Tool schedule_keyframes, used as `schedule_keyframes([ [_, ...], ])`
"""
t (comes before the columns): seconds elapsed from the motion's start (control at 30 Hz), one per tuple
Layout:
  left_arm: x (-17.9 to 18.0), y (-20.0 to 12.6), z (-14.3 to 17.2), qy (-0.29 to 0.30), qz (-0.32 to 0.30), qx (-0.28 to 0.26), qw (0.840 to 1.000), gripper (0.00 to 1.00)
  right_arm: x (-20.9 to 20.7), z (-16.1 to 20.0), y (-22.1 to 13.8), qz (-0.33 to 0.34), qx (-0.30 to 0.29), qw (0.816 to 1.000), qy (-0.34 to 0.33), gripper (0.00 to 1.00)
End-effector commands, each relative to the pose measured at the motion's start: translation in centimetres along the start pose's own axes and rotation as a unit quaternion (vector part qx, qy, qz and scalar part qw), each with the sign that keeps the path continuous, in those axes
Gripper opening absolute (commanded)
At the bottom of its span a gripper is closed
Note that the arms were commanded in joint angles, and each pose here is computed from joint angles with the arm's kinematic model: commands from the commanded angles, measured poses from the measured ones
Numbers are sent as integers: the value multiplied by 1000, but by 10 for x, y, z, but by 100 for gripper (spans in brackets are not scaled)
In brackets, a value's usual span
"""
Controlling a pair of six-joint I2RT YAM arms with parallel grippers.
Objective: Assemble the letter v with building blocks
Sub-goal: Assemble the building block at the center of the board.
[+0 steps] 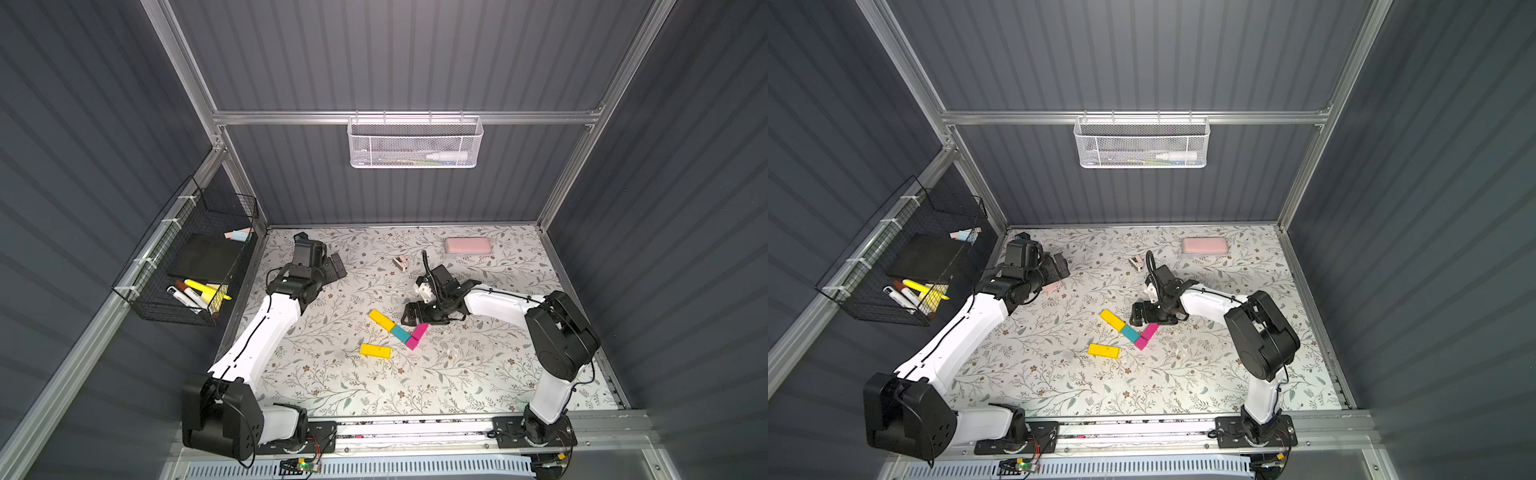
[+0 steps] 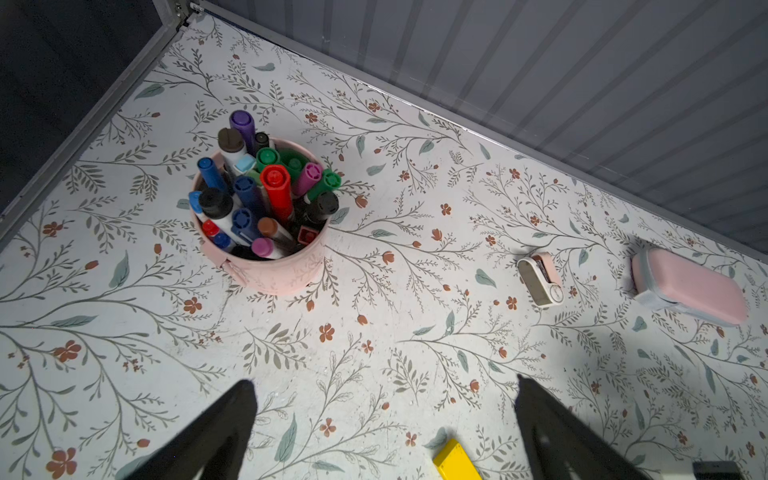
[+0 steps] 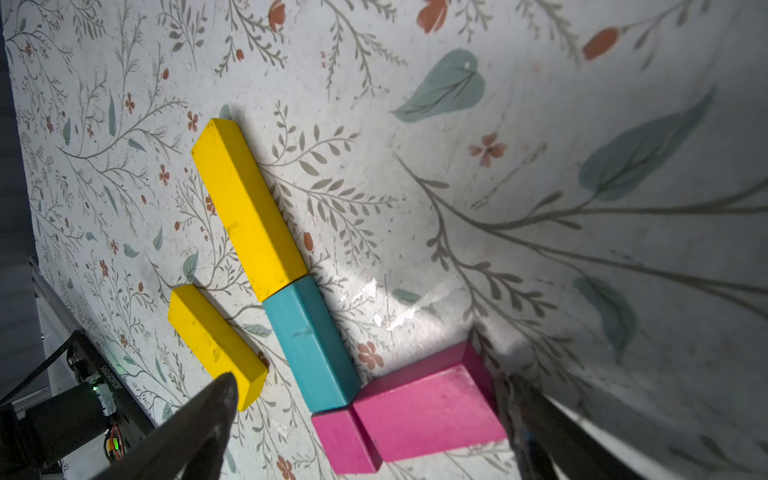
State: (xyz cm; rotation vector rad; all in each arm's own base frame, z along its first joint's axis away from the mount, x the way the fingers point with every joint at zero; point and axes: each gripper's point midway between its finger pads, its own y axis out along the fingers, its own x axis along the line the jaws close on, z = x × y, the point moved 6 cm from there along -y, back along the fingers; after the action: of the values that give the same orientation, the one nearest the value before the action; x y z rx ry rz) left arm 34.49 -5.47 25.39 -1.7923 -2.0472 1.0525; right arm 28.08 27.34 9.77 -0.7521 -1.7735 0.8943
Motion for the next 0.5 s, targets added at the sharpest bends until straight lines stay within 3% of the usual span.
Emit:
schedule_keyframes([
  [0.0, 2, 2, 2, -5, 2, 1, 1000, 100, 1, -1, 5, -7, 4, 1000, 4, 99],
  [0.47, 2, 3, 2, -5, 3, 2, 1000, 99, 0, 2, 5, -5, 7, 1000, 5, 99],
])
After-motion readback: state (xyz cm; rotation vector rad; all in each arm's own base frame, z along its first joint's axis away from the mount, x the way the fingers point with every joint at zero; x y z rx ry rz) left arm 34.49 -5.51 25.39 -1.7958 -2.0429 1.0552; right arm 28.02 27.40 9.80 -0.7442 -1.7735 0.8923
